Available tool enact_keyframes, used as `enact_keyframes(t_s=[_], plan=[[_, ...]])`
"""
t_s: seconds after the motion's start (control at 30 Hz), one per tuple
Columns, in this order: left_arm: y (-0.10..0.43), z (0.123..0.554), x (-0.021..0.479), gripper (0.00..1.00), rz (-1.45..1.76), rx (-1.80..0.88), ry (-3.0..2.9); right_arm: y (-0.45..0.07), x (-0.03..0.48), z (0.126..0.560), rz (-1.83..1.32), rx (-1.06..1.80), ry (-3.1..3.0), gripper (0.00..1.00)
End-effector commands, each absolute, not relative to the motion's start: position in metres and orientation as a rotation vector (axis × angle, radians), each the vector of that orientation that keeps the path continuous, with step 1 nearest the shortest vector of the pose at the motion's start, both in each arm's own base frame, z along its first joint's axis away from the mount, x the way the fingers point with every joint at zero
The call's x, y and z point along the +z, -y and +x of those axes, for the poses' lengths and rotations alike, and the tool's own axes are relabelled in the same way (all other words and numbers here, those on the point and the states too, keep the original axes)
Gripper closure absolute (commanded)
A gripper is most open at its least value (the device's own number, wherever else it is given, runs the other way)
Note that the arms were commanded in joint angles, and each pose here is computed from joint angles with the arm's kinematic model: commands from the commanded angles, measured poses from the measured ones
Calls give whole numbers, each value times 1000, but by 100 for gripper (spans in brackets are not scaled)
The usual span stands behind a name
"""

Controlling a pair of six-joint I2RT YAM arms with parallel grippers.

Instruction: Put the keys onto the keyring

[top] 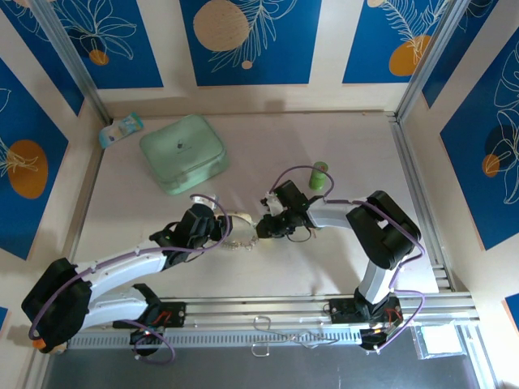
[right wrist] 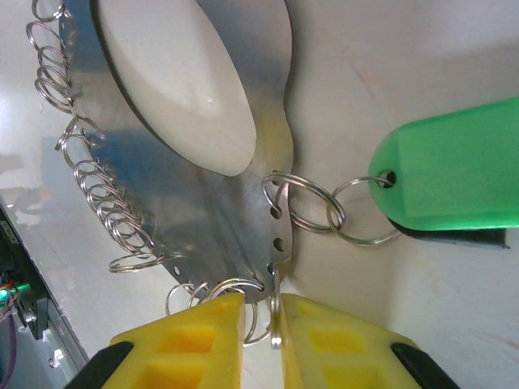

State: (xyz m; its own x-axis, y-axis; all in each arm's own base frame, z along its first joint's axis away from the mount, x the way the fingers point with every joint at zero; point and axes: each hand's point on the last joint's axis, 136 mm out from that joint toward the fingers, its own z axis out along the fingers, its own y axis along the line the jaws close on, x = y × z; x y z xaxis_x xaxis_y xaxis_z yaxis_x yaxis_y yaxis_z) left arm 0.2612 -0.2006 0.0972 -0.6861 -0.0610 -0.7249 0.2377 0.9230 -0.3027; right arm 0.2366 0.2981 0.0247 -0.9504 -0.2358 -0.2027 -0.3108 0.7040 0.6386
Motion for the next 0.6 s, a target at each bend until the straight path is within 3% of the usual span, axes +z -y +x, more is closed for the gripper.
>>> enact_keyframes(t_s=[0.0, 0.27, 0.57], plan=[[200, 261, 102, 47, 117, -476, -2267, -301, 27, 239, -467, 1054, -2805, 85], [201, 263, 105, 47, 121, -479, -2259, -293, 32, 244, -506, 954, -2791, 100], [198, 265, 124, 47, 194, -452, -2173, -301, 83, 236, -820, 854, -2569, 100]])
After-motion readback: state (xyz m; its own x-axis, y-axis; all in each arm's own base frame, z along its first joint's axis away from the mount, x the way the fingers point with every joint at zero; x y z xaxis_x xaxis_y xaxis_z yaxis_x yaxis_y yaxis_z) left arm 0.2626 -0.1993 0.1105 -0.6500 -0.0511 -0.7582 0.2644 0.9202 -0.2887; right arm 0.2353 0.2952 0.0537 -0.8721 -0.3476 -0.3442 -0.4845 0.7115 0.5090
